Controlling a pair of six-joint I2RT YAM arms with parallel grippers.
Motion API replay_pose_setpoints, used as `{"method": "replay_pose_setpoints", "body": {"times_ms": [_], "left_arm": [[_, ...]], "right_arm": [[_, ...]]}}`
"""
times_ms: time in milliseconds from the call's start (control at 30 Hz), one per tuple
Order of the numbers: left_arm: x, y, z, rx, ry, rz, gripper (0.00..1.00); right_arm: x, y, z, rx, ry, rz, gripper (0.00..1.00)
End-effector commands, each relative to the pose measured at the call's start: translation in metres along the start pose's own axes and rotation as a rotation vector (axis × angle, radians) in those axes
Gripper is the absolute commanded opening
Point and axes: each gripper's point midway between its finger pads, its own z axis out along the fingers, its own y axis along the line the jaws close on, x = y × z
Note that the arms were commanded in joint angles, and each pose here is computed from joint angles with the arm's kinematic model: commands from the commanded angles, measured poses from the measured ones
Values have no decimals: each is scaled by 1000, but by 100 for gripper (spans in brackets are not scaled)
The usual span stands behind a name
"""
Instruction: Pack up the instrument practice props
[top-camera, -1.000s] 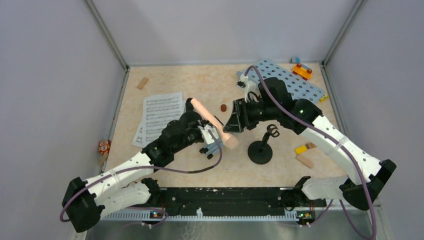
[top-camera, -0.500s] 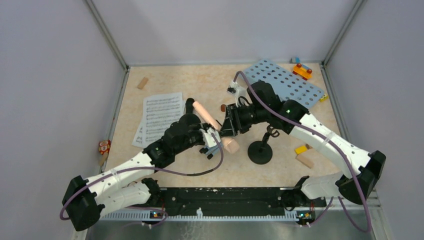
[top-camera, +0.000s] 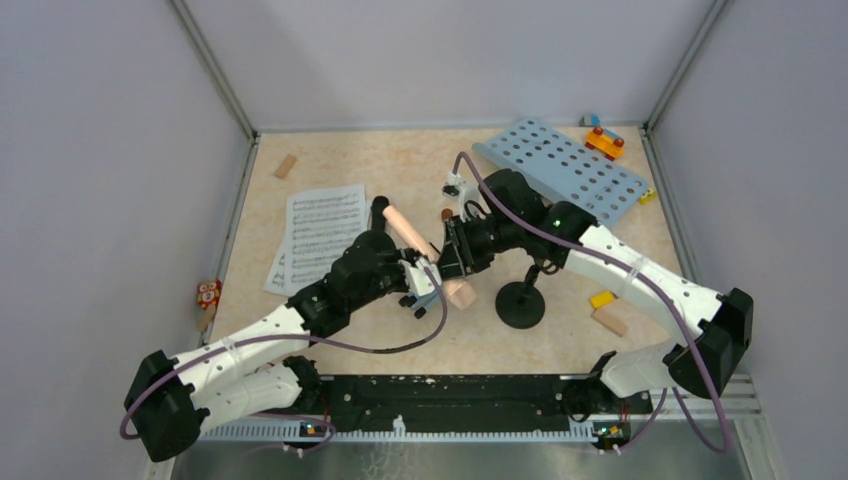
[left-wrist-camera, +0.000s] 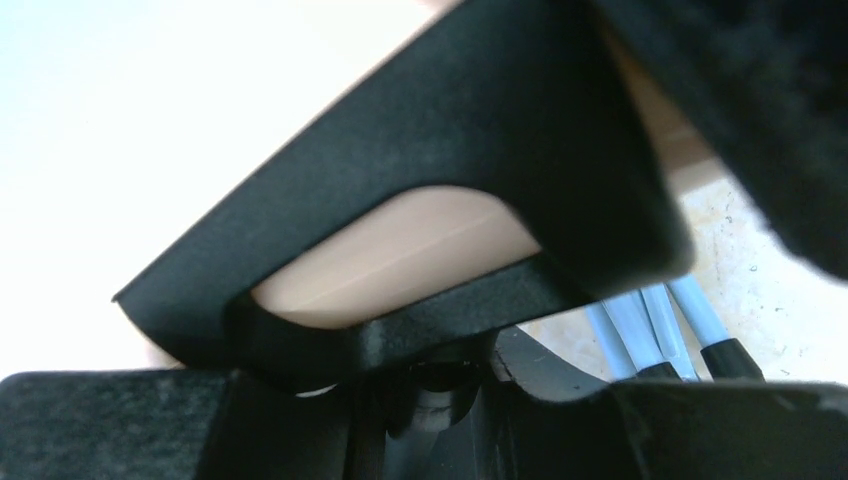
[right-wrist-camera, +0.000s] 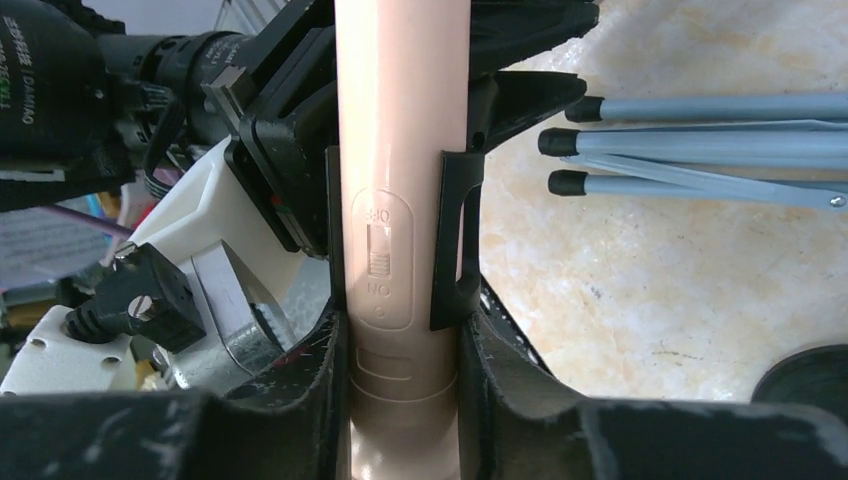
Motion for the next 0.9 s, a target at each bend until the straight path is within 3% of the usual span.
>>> {"method": "replay_pose_setpoints", "body": {"times_ms": [0, 67, 467, 867], "left_arm": [[-52, 48, -7, -173, -174, 13, 0], [-48, 54, -8, -204, -146, -5, 0], [-15, 96, -21, -395, -62, -89, 0], [23, 152, -31, -535, -16, -148, 0]], "right_arm": [[14, -2, 9, -8, 59, -55, 9], [14, -2, 6, -5, 52, -93, 0], [32, 1, -34, -32, -8, -397, 0], [59, 3, -69, -17, -10, -420, 0]]}}
